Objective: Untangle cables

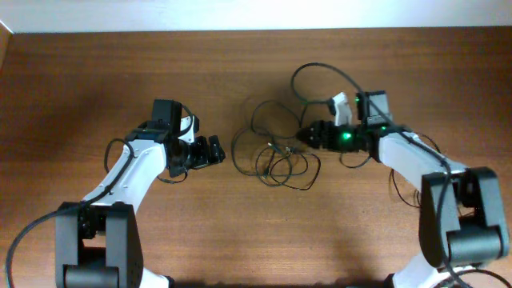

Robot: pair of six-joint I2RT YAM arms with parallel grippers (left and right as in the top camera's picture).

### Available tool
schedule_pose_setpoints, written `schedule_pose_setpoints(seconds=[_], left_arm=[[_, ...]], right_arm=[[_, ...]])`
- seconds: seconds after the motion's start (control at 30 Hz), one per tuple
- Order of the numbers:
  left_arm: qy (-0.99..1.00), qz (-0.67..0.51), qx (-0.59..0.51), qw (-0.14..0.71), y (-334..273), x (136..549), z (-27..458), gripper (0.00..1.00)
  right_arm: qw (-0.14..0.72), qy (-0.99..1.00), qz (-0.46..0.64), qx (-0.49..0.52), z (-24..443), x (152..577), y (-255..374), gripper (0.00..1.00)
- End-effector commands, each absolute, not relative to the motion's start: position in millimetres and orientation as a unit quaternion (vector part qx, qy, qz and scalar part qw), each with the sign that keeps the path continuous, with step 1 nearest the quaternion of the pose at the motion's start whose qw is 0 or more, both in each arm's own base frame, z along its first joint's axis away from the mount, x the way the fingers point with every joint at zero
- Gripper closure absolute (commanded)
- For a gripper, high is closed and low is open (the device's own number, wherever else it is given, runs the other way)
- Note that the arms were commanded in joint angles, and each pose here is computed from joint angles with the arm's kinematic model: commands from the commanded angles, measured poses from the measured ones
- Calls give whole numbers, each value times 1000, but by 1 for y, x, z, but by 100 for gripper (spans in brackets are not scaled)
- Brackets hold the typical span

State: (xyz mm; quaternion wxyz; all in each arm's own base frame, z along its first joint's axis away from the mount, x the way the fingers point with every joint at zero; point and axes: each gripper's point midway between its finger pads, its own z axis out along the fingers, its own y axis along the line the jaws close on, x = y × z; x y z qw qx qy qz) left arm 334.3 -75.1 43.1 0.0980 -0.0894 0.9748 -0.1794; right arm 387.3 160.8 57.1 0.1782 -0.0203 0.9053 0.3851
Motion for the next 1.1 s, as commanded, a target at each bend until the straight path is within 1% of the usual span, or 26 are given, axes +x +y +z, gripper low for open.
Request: schedule_pose_setpoints(seconds=[0.0, 0.03, 0.1, 0.13, 0.23, 0.3, 0.33, 0.4, 0.47, 0.53, 0.6, 0.67, 0.7, 0.73, 0.77, 0.8, 0.87, 0.93, 0.97, 1.0, 1.03, 1.07], left_arm=[[959, -197, -140, 146, -77, 361, 53, 1], [953, -204, -141, 173, -78, 374, 59, 2], [942, -239, -127, 200, -88, 388, 72, 1], [938, -256, -120, 199, -95, 392, 84, 1], [948, -210, -121, 207, -92, 406, 129, 1], [951, -131, -88, 266, -99, 424, 190, 1], [948, -113, -72, 287, -107, 427, 208, 1], [944, -99, -37, 312, -128, 428, 223, 1], [947, -54, -4, 318, -149, 424, 215, 1], [949, -11, 15, 316, -165, 428, 193, 1], [955, -10, 30, 294, -180, 431, 166, 1], [960, -5, 35, 279, -189, 442, 135, 1], [961, 0, 44, 273, -193, 448, 117, 6], [959, -3, 114, 261, -206, 456, 90, 27], [953, -17, 156, 258, -217, 459, 79, 34], [946, -27, 193, 258, -226, 463, 66, 37], [940, -21, 220, 259, -230, 469, 49, 38], [943, -19, 220, 249, -230, 471, 31, 39], [944, -18, 221, 246, -231, 472, 24, 46], [943, -18, 220, 247, -231, 472, 24, 81], [943, -19, 220, 250, -232, 473, 26, 100], [942, -21, 220, 254, -233, 474, 30, 100]], right_arm=[[185, 899, 398, 9, 79, 391, 139, 21], [178, 907, 381, 24, 73, 390, 129, 19], [177, 917, 354, 45, 65, 390, 115, 16], [179, 919, 348, 52, 63, 392, 109, 15], [179, 918, 348, 55, 64, 392, 107, 15], [180, 918, 348, 55, 64, 393, 106, 15], [180, 918, 348, 55, 64, 393, 106, 15], [180, 918, 348, 55, 64, 393, 106, 15], [180, 918, 348, 55, 64, 393, 106, 15], [180, 918, 348, 55, 64, 393, 106, 14], [181, 920, 344, 56, 63, 393, 105, 14], [183, 923, 332, 60, 60, 394, 101, 14], [183, 926, 325, 63, 59, 394, 99, 14], [183, 926, 324, 63, 58, 394, 99, 14], [184, 926, 324, 63, 58, 394, 99, 14], [184, 926, 324, 63, 58, 394, 99, 14], [184, 926, 324, 63, 58, 394, 99, 14], [184, 926, 324, 63, 59, 395, 99, 14], [184, 926, 324, 63, 59, 395, 99, 14], [184, 926, 324, 63, 59, 395, 99, 14], [184, 926, 324, 63, 59, 395, 99, 14], [183, 926, 325, 63, 58, 394, 99, 18]])
